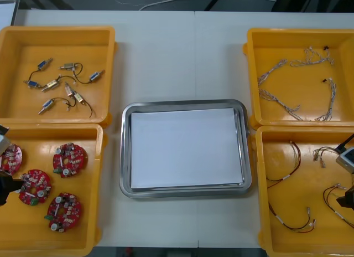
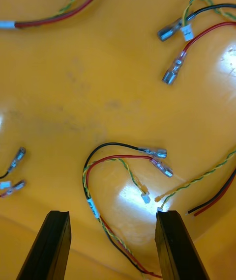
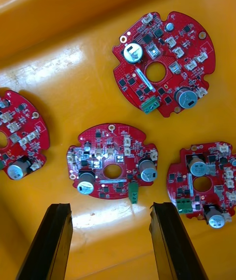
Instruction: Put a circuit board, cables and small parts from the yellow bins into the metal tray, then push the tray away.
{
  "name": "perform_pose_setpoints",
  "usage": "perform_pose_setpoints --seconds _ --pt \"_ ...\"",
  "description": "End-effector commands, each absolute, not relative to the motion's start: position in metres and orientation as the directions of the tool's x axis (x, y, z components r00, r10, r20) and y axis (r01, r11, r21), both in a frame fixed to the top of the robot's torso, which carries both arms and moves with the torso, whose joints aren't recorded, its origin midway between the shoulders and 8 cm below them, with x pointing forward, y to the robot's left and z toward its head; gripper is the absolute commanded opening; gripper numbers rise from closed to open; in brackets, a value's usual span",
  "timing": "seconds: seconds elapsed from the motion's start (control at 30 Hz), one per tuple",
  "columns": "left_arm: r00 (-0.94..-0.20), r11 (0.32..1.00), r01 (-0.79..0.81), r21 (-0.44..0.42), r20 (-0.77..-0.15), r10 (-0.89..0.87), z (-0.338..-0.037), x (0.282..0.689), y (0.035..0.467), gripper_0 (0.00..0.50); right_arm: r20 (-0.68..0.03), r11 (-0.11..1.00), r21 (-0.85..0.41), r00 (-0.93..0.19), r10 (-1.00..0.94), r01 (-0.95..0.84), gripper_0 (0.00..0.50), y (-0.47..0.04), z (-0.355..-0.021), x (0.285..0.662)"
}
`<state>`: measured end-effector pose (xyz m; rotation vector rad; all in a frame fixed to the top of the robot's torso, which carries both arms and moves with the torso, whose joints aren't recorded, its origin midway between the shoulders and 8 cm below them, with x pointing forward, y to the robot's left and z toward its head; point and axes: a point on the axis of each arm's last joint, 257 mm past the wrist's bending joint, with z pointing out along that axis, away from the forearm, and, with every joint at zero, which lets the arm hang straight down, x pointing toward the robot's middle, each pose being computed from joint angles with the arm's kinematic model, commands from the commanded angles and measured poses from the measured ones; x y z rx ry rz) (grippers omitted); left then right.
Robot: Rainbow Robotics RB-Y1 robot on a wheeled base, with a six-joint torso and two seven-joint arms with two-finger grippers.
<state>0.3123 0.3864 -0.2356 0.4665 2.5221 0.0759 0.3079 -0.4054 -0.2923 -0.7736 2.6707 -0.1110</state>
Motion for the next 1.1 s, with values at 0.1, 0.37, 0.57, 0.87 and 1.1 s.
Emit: perform_pose_setpoints --seconds 0.1,0.37,0.57,0.87,1.1 --pt "-0.746 0.918 0.347 0.194 -0.536 0.395 -0.256 0.306 0.389 0.470 -0.255 0.773 -0.210 -0.730 -0.634 -0.599 0.500 -0.419 -0.304 0.297" --pt "-0.736 0.907 0.365 0.211 -0.531 0.420 -0.280 0.306 0.401 0.463 -0.254 0.761 -0.233 -0.717 -0.649 -0.606 0.500 -0.423 -0.316 0.290" --pt "-0.714 0.889 0.394 0.235 -0.530 0.457 -0.296 0.309 0.410 0.452 -0.251 0.759 -0.239 -0.717 -0.651 -0.606 0.500 -0.426 -0.325 0.282" --pt "-0.724 0.885 0.410 0.221 -0.512 0.463 -0.309 0.298 0.407 0.433 -0.248 0.759 -0.238 -0.717 -0.651 -0.606 0.500 -0.426 -0.338 0.273" --pt "-0.732 0.885 0.423 0.193 -0.503 0.460 -0.317 0.286 0.403 0.424 -0.268 0.766 -0.221 -0.717 -0.643 -0.604 0.500 -0.420 -0.356 0.273"
